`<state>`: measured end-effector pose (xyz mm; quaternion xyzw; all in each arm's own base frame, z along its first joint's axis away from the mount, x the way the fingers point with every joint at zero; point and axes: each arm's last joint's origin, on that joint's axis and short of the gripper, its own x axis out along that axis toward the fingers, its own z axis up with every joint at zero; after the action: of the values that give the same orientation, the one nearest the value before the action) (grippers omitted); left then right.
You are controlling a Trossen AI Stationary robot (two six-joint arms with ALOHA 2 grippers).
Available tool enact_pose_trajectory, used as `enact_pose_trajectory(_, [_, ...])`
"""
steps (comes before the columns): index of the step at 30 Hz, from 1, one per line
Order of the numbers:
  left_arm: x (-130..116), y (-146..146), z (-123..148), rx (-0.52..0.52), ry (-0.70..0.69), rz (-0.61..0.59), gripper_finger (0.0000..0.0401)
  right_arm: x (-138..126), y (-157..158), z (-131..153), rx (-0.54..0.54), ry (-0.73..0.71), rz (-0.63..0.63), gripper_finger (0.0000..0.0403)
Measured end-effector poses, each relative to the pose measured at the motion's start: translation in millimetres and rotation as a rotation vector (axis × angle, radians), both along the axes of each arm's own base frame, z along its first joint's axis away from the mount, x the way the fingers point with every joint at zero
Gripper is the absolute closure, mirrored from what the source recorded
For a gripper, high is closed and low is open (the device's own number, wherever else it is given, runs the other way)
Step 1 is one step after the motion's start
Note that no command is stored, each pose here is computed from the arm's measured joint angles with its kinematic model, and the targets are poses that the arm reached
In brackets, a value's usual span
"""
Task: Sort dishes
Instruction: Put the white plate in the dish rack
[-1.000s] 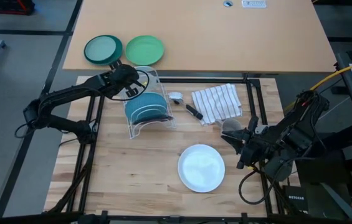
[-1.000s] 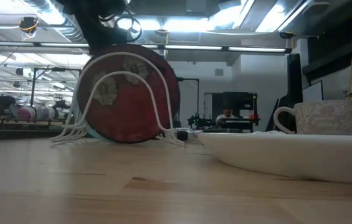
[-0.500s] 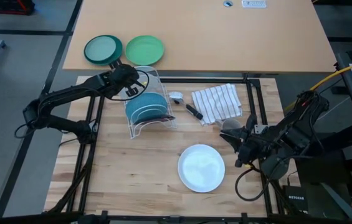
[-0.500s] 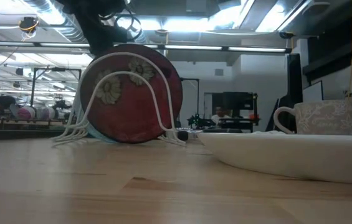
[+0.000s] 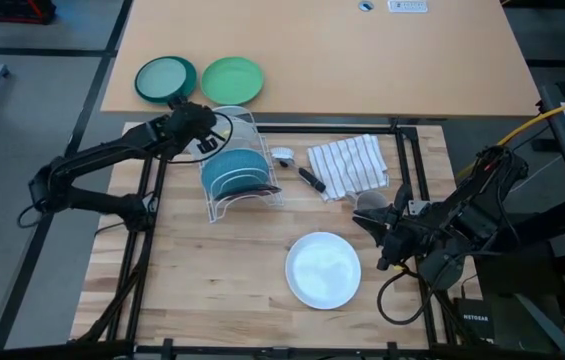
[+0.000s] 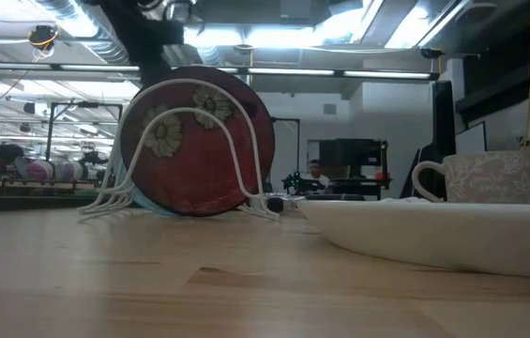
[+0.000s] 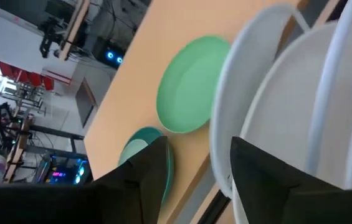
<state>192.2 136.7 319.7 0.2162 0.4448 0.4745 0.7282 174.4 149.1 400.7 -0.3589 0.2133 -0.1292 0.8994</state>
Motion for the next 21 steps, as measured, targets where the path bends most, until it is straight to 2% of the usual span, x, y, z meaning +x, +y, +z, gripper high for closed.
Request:
enact_pose_trajectory(6, [-13.7,-17.3,19.4,0.041,-0.119,-0.02,0.0242,0.0,0.0,0.0,0.0,0.0,0.0,0.0336])
enact_pose_trajectory(11, [-19.5,-41.7,33.1,0.007,-0.348,-0.073,0.0241,0.0,0.3,-0.3,0.006,0.007,0.01,0.0336])
enact_pose_trajectory(14, [-17.0,-60.7,37.6,-0.123,-0.519,-0.206,0.0246,0.8,2.4,-2.1,0.034,0.041,0.057,0.0336])
enact_pose_trajectory(18, [-7.9,-86.1,37.6,-0.398,-0.686,-0.405,0.0252,5.1,10.5,-9.7,0.118,0.119,0.142,0.0336])
enact_pose_trajectory(21, [2.1,-104.8,33.6,-0.598,-0.752,-0.475,0.0254,11.6,21.5,-20.3,0.154,0.21,0.22,0.0336])
